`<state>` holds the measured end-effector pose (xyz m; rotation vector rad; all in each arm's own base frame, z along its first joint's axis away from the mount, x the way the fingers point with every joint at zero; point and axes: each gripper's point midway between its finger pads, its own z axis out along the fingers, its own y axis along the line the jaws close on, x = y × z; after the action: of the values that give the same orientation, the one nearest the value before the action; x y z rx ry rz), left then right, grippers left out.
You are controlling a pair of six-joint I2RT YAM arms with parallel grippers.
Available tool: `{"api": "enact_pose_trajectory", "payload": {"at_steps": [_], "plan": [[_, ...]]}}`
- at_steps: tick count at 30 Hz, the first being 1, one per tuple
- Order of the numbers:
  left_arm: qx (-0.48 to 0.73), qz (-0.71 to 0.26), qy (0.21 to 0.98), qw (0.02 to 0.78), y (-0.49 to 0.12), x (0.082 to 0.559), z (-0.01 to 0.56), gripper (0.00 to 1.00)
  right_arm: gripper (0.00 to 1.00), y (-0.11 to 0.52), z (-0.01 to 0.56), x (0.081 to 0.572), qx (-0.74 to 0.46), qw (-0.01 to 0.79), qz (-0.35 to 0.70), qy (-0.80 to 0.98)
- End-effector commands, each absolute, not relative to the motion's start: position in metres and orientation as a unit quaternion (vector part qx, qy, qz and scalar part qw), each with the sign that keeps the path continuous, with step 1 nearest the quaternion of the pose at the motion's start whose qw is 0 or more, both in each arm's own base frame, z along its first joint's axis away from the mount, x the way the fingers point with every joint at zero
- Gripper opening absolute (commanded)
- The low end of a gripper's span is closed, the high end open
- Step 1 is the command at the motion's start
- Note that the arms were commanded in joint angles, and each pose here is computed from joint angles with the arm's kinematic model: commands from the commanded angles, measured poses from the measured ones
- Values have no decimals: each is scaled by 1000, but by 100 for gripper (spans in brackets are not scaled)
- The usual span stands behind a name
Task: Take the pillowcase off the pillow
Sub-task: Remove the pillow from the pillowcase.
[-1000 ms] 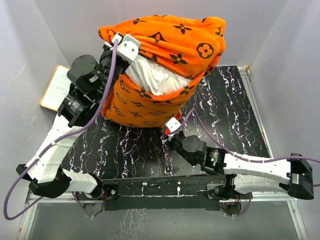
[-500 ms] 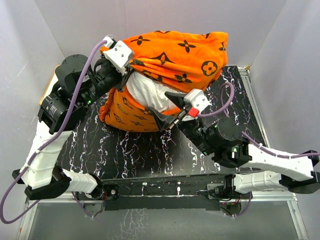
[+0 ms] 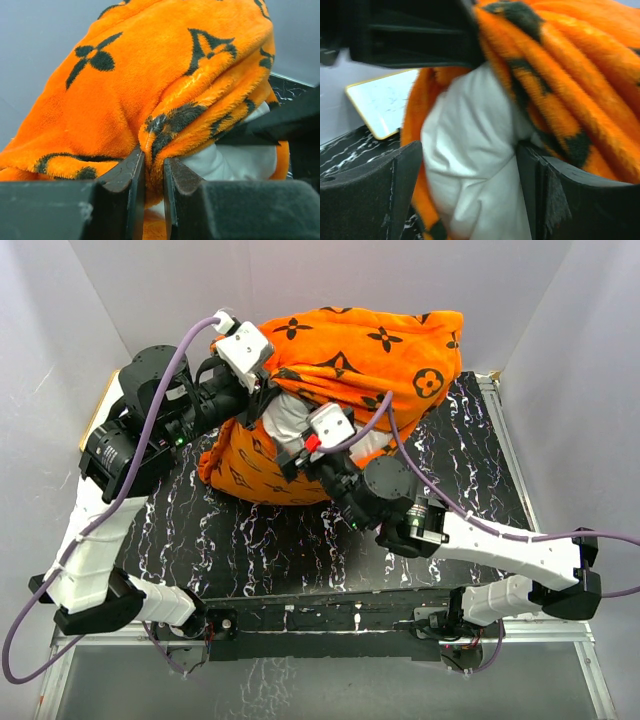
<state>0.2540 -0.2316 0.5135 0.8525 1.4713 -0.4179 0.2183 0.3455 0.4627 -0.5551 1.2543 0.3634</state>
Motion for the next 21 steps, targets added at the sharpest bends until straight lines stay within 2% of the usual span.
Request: {"api": "enact_pose_trajectory", "payload": {"at_steps": [1, 5, 12, 16, 17, 21], "plan": [[358, -229, 615, 664, -233, 237, 545, 0, 79, 291, 503, 251, -145, 797, 113, 576], [359, -237, 609, 667, -234, 234, 549, 0, 83, 277, 511, 267, -115, 807, 79, 574], [369, -268, 603, 655, -241, 223, 556, 0, 98, 325, 505, 285, -162, 825, 73, 536], [373, -271, 605, 649, -246, 225, 556, 0, 98, 352, 505, 299, -211, 832, 95, 504], [373, -273, 604, 649, -245, 223, 558, 0, 95, 353, 503, 309, -216, 829, 99, 507], [368, -278, 601, 653, -240, 217, 564, 0, 67, 349, 486, 340, -235, 826, 87, 505]]}}
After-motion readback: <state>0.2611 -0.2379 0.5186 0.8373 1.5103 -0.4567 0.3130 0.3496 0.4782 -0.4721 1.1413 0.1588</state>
